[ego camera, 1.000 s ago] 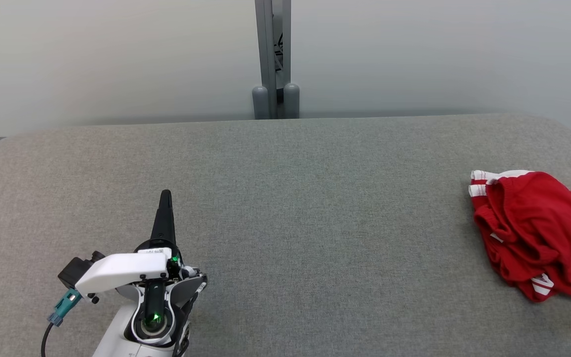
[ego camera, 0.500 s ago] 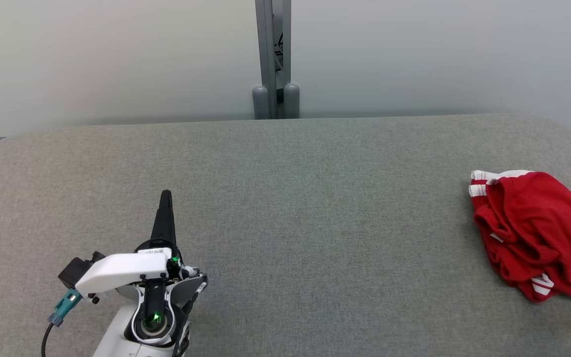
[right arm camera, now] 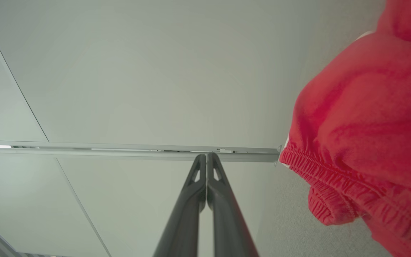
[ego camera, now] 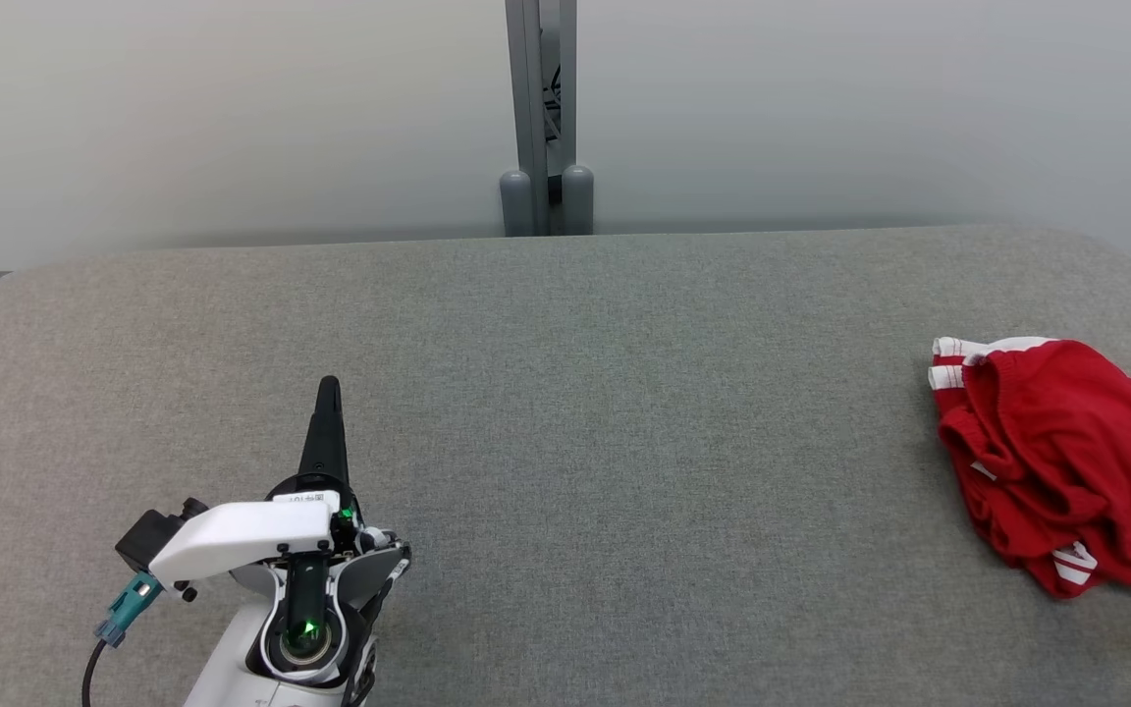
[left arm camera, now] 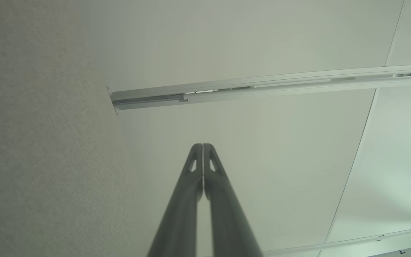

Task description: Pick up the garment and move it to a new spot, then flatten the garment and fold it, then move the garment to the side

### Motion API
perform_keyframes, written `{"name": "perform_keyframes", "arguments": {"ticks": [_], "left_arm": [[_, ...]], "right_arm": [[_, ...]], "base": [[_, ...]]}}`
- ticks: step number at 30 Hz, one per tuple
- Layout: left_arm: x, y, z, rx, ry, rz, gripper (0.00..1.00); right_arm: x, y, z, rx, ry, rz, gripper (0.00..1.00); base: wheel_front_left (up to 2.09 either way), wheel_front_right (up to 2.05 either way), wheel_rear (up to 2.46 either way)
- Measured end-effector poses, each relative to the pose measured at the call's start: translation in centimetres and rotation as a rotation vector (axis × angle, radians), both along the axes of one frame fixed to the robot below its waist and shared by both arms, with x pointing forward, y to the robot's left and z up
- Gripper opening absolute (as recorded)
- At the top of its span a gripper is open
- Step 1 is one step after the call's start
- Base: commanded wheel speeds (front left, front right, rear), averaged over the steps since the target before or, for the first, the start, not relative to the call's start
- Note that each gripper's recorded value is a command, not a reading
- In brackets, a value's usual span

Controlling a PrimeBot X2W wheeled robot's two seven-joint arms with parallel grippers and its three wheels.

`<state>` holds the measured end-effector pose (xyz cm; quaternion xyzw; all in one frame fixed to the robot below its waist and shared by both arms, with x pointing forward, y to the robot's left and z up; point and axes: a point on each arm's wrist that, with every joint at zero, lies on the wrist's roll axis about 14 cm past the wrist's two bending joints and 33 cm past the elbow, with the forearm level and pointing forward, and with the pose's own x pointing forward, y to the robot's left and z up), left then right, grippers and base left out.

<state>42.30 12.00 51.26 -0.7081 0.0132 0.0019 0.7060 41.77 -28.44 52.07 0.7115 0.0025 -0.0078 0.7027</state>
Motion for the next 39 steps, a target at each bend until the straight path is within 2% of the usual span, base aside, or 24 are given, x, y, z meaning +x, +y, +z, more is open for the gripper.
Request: {"name": "perform_keyframes", "arguments": {"ticks": [39], "left_arm": [[0.00, 0.00, 0.00, 0.000, 0.000, 0.000, 0.00]], "right_arm": [[0.01, 0.01, 0.02, 0.000, -0.001, 0.001, 0.00]], "base": [[0.00, 0.00, 0.00]]}}
